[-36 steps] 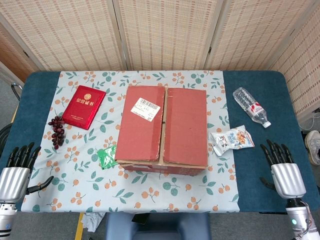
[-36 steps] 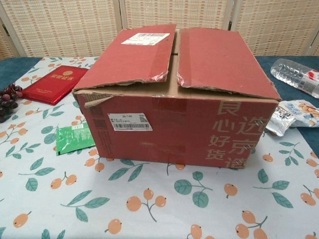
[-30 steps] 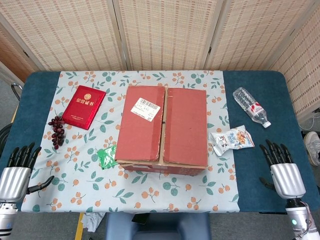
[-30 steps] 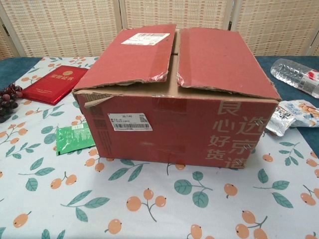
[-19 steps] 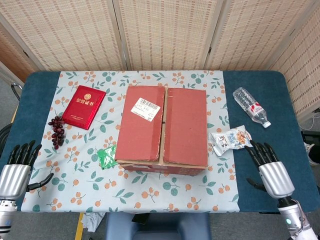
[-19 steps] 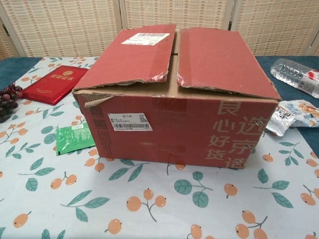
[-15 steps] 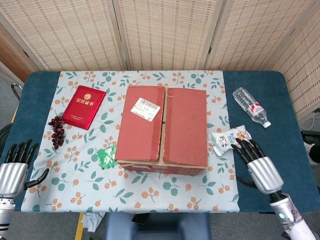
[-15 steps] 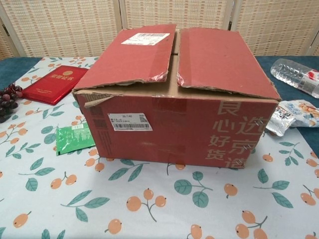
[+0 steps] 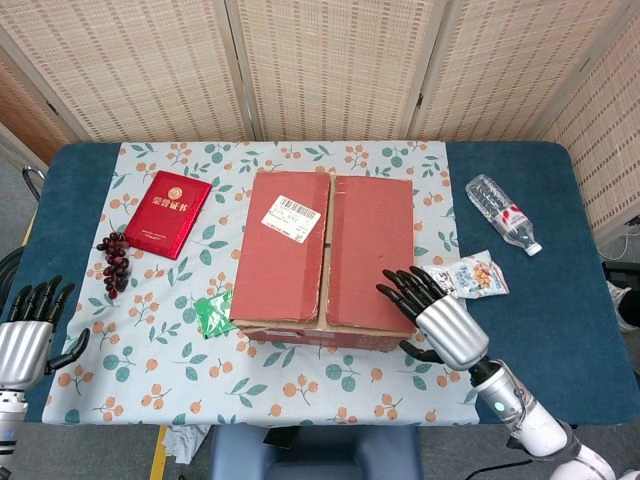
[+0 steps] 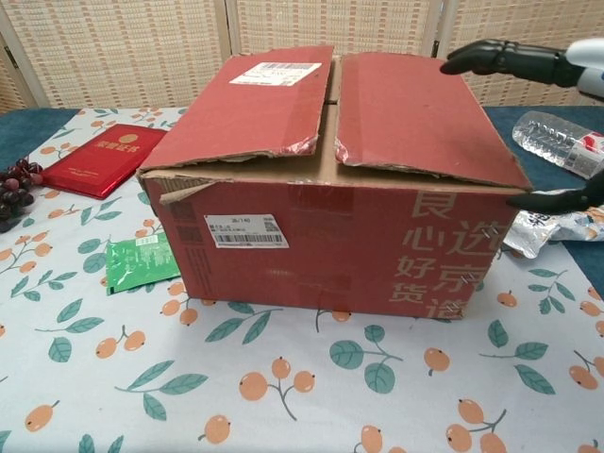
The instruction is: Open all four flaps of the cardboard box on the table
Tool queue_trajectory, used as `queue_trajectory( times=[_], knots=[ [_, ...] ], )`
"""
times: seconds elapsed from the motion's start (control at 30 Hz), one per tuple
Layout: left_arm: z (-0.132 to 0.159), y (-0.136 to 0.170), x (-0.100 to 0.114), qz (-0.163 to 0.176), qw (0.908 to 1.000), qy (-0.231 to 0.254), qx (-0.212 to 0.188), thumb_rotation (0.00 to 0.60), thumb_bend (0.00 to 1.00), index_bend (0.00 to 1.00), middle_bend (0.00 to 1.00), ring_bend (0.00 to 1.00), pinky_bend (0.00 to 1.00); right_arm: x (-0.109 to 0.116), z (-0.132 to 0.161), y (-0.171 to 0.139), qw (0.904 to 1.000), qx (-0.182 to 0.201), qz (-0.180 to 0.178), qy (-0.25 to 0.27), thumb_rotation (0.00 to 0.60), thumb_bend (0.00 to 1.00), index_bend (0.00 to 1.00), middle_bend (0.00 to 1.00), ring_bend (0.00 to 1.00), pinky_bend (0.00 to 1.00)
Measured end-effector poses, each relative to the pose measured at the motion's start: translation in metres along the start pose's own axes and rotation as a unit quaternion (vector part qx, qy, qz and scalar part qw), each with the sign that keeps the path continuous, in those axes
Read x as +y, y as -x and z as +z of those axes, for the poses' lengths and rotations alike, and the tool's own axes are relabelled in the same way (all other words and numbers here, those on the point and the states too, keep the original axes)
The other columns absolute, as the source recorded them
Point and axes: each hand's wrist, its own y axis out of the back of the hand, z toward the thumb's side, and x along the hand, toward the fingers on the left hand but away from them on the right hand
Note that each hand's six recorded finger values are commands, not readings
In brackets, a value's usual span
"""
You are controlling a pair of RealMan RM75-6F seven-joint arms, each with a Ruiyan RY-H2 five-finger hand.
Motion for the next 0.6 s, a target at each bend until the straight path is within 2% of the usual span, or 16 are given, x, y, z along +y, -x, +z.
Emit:
queue_trajectory(
  times=[0.27, 0.6],
  knots=[
    [0.000, 0.001, 0.001, 0.000, 1.0000, 0.006, 0.000, 0.026, 0.42, 0.00, 0.00, 0.00, 0.00, 0.002, 0.020, 0.018, 0.9994, 0.032, -0.009, 0.004, 0.600, 0.38, 0.00, 0.00, 0.00, 0.00],
    [-0.001, 0.005, 0.004, -0.003, 0.9997, 0.023, -0.002, 0.028, 0.43, 0.00, 0.00, 0.00, 0.00, -0.011, 0.044, 0.060, 0.9984, 0.055, -0.007, -0.012, 0.600, 0.38, 0.00, 0.00, 0.00, 0.00]
  ],
)
